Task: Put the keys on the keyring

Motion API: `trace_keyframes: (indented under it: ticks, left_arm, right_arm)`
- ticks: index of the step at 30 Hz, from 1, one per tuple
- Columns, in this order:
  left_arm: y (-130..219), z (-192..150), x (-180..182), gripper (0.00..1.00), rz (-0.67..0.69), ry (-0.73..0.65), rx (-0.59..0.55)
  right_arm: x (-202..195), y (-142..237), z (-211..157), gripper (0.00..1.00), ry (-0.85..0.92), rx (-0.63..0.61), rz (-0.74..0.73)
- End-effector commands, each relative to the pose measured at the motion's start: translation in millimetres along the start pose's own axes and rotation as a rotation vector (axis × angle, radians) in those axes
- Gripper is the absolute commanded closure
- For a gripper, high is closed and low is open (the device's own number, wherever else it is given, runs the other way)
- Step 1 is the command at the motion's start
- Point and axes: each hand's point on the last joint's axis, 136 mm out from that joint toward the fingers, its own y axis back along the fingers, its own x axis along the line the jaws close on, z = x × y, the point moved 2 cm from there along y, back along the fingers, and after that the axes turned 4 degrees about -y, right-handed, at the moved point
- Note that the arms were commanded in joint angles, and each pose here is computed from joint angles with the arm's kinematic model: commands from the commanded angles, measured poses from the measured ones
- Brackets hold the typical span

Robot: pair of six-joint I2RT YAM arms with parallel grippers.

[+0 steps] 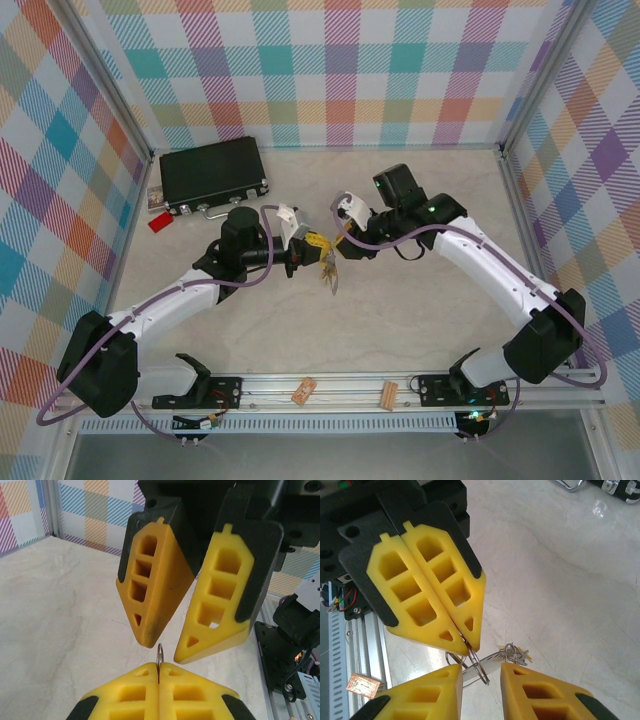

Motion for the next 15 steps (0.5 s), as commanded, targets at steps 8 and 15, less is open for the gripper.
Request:
trace_keyframes:
  ticks: [8, 15]
  left_arm:
    - [2.9, 22.7, -4.5, 1.0, -0.031, -0.054, -0.057]
    - [1.3, 22.8, -5.8, 1.0, -0.043, -0.049, -0.055]
  right_arm:
    - [5.1, -3.5, 1.6, 0.79, 0.031, 0.012, 0.024]
    - [8.1, -7.0, 1.9, 0.82, 0.039, 0.013, 0.042]
